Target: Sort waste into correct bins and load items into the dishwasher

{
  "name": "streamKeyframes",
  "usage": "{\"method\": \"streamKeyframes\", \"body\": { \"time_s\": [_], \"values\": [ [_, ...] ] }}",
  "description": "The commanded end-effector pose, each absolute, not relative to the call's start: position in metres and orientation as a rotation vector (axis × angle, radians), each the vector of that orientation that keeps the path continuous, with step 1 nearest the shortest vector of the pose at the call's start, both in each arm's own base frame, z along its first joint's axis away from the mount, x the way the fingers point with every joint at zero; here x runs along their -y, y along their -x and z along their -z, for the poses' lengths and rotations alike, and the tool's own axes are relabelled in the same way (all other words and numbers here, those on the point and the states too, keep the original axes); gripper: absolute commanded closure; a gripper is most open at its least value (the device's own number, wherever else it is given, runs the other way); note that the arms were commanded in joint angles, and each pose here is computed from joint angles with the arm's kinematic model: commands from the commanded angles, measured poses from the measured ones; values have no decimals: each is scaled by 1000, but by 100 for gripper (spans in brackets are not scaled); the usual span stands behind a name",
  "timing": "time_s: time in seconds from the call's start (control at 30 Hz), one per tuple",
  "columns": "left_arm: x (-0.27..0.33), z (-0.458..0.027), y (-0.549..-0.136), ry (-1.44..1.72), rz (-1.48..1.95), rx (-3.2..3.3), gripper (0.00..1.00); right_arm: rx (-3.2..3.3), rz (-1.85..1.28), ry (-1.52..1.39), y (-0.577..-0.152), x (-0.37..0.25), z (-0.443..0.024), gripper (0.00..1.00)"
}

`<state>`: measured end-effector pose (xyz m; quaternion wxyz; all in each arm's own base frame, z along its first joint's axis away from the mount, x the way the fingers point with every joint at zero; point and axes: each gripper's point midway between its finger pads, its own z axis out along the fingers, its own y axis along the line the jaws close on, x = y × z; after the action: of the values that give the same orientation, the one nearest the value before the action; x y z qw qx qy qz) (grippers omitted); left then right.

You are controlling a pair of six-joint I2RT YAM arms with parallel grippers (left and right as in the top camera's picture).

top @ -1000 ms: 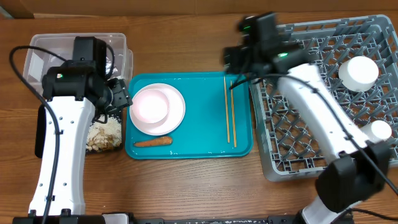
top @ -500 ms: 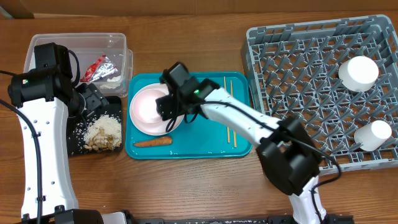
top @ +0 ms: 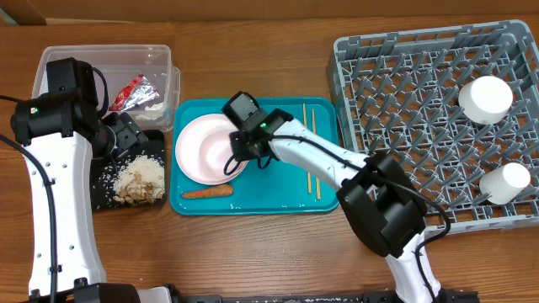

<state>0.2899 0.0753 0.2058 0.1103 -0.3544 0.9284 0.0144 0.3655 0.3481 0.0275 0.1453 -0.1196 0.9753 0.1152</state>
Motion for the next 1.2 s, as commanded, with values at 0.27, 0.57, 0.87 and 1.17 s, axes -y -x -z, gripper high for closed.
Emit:
{"method": "streamKeyframes", "body": {
  "time_s": [0.27,0.57,0.87,1.17],
  "values": [
    [-76,-207,-292,1066,-32,-2716,18,-2818,-23,189,-392,-281,-19,96],
    [-76,-207,-293,1065,-31,-2712,17,-2769,30,81,-417,-240,-63,96],
    [-76,-207,-294,1063,-30,-2706,17,-2339,384,-44,-450,-114,-253,96],
    [-76,-207,-295,1063,-29,-2705,17,-1967,1142,-598,-433,92,-319,96]
  ]
}}
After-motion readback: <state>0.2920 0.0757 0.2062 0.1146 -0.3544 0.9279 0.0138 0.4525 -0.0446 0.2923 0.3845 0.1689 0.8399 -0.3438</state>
